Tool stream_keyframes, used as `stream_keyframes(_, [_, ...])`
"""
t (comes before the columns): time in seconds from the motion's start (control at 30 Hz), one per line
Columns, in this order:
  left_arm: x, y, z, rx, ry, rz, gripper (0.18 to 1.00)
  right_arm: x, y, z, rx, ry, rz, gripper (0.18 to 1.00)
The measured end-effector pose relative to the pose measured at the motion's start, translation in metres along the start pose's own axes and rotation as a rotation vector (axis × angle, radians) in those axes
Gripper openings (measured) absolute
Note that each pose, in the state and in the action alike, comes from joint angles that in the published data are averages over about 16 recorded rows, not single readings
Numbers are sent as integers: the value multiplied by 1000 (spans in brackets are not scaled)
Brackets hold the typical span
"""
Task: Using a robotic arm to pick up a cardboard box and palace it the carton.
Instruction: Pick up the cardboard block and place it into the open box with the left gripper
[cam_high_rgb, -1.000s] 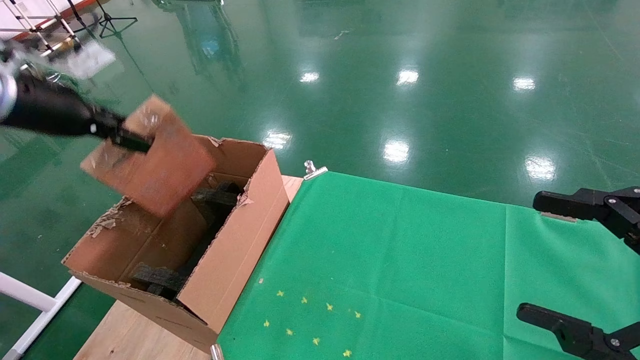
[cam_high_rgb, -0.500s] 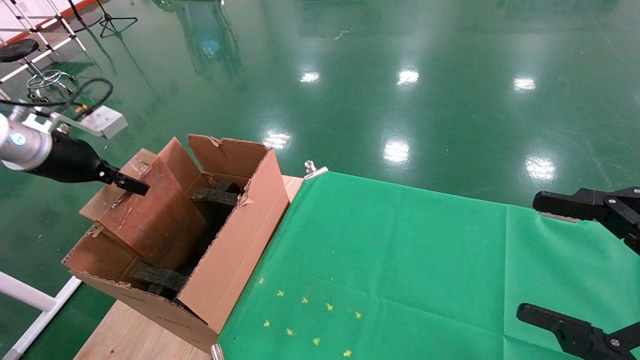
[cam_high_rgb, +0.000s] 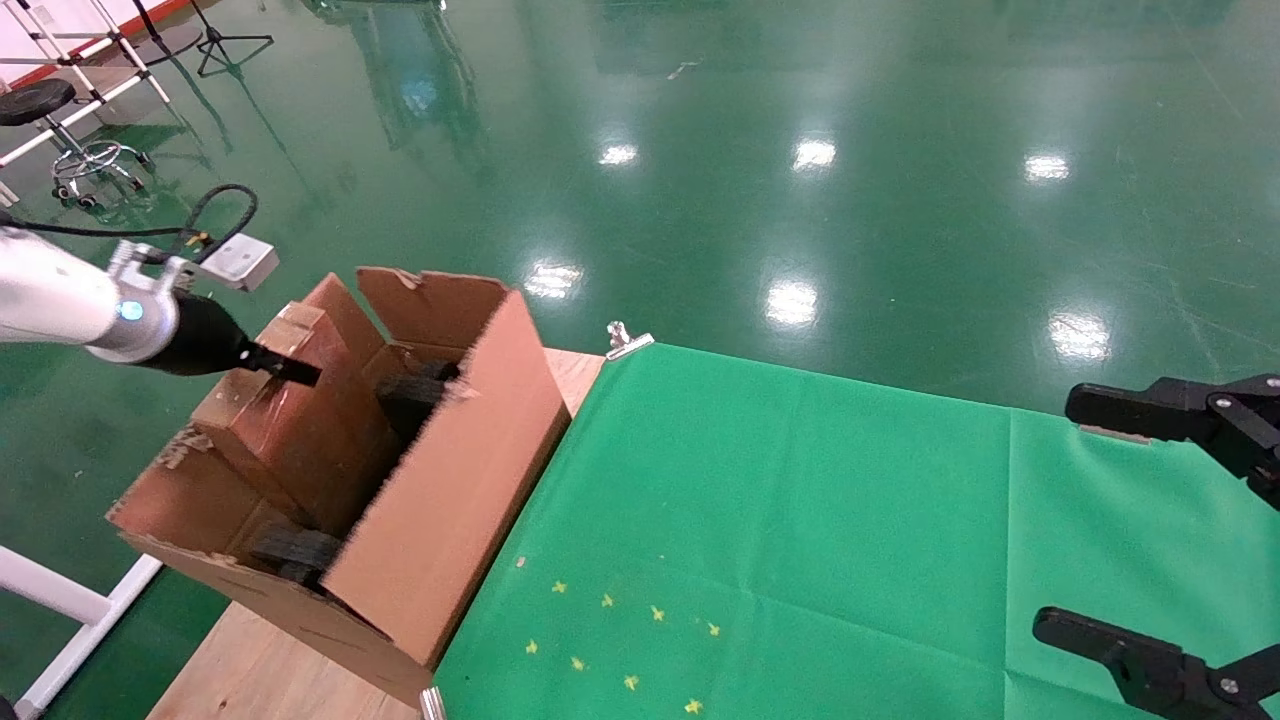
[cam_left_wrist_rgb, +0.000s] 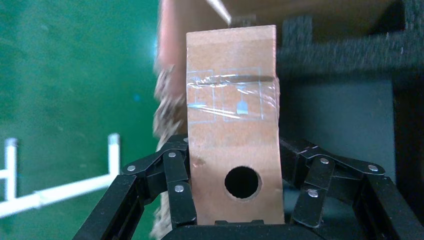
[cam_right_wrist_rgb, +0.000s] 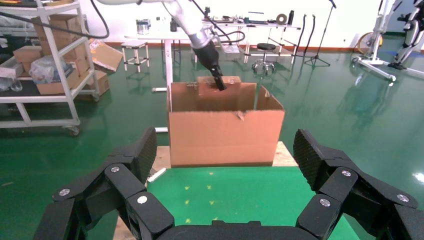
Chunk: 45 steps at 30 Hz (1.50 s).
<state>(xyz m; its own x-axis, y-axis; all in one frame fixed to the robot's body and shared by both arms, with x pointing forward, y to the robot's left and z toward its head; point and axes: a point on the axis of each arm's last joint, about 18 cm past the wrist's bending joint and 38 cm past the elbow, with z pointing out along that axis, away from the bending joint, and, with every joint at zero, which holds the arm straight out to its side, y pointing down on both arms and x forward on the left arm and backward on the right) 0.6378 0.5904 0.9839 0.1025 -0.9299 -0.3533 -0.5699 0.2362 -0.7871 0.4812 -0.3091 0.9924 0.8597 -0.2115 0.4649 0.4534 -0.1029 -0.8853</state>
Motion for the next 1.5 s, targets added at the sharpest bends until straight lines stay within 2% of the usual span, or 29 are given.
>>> stream_keyframes(0.27, [14,15,22,-27,-15,-9,358,0,0,0,0,0,0,1001])
stream_keyframes(0.8, [42,63,30,-172,140,-65,345,0,0,0,0,0,0,1001])
stream_keyframes(1.1, [45,68,28,-179,176,-90,341,0,0,0,0,0,0,1001])
stream_keyframes(1.5, [46,69,28,-184,178,-87,420,0,0,0,0,0,0,1001])
